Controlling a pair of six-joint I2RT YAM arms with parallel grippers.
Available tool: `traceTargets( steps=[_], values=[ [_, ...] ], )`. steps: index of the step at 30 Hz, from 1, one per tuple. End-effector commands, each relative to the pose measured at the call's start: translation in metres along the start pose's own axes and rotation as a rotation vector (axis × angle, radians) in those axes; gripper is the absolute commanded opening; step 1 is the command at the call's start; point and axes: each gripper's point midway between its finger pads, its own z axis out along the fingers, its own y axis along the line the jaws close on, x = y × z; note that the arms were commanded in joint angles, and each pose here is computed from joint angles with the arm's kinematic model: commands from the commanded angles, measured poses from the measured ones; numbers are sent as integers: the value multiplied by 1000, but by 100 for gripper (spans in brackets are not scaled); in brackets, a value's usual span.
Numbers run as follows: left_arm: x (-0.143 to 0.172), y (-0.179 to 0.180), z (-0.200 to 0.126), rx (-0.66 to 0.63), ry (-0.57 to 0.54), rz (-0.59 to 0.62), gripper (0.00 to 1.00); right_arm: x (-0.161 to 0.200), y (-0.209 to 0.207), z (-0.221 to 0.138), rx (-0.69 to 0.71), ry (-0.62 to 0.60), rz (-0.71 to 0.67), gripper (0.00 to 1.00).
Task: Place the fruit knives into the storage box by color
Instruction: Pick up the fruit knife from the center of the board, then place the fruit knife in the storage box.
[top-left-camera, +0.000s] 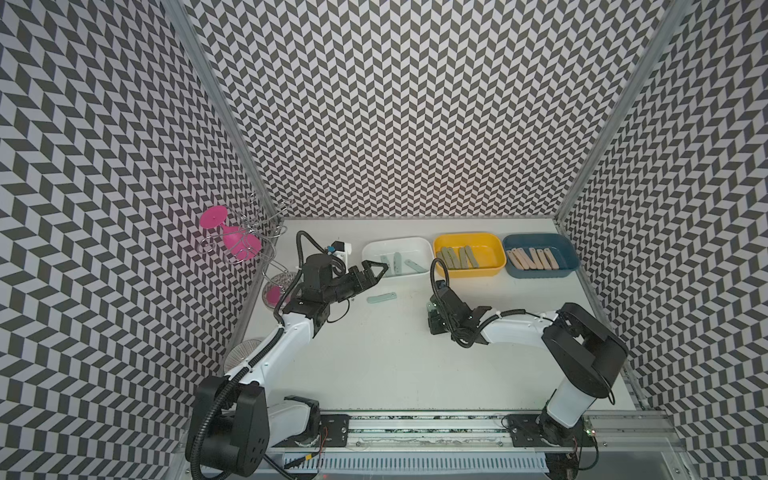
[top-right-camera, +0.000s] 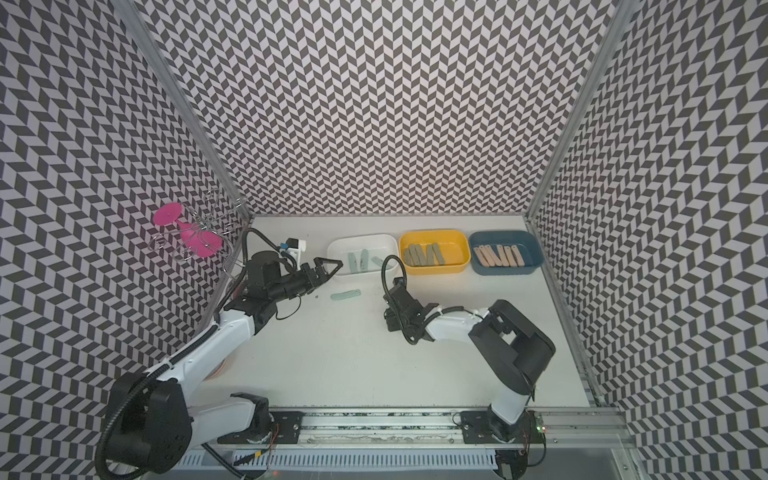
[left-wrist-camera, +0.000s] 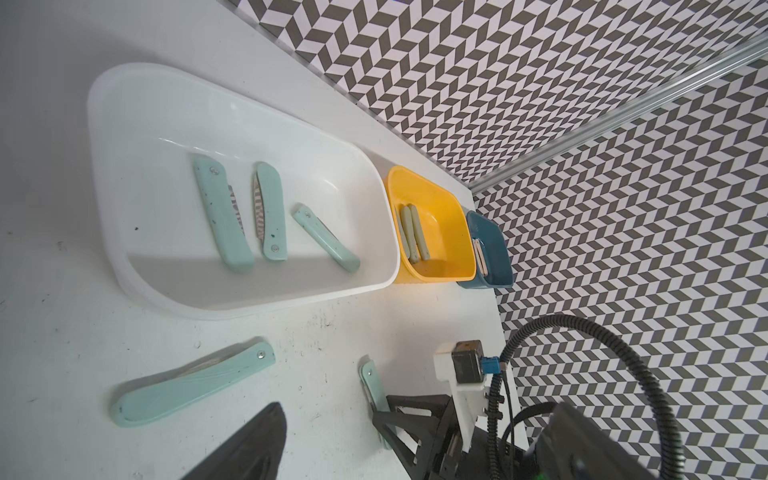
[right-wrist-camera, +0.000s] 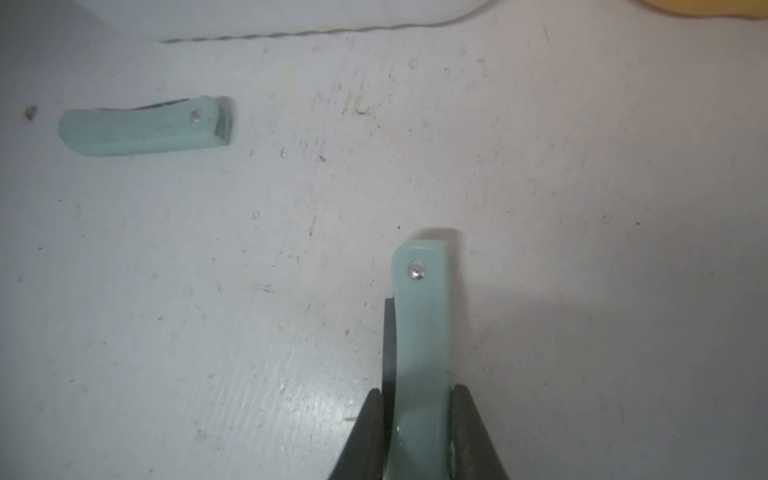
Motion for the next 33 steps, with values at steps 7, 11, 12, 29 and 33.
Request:
traceTargets(
  steps=[7, 11, 12, 29, 33],
  values=[
    [-10, -12, 4, 33, -23, 16, 100, -56, 36, -55, -172, -151, 49, 21],
    [-18, -18, 7, 44, -29, 21, 100, -83, 48, -79, -216, -219, 59, 21],
    [-22, -20, 8, 47, -34, 26, 100, -92, 51, -85, -227, -239, 58, 21],
    [-98, -2, 26, 31, -110, 23, 100, -229, 78, -37, -250, -406, 61, 21],
    [-103, 9, 30, 20, -110, 10, 100, -241, 79, -1, -257, -382, 57, 21]
  ],
)
